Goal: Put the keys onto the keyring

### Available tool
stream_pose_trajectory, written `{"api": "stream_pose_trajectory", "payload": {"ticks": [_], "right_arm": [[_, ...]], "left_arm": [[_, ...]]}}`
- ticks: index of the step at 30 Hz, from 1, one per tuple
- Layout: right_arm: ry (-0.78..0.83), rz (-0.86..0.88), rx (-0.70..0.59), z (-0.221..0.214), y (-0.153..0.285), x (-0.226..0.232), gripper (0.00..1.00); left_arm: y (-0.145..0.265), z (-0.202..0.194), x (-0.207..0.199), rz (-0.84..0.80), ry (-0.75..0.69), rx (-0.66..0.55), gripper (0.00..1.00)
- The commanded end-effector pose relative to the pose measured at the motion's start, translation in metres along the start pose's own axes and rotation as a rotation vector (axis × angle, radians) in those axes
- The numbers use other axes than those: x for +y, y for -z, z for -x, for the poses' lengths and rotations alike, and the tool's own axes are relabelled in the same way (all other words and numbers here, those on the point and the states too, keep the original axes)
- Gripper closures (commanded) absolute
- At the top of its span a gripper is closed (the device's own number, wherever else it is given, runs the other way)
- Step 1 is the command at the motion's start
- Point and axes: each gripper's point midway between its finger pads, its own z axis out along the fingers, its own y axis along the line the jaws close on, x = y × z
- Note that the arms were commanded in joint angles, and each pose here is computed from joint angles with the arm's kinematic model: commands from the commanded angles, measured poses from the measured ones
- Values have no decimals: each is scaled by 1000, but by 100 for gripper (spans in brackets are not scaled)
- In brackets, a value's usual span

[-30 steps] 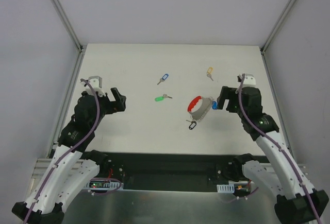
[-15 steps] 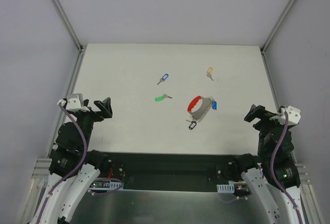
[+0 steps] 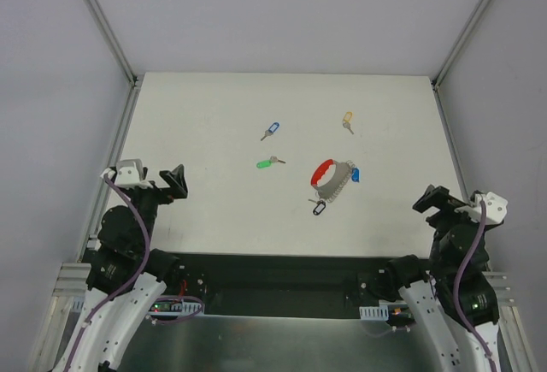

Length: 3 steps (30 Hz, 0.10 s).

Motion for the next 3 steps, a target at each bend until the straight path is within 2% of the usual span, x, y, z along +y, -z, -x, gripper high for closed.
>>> {"api": "stream_pose_trajectory", "payload": {"ticks": [1,3], "right_arm": [[-28,-3,-35,14,10,-9,4],[-8,28,-30,15,14,-6,4]], "left_arm": [[0,13,1,4,6,-65,1],[1,14,1,3,5,-66,1]]}}
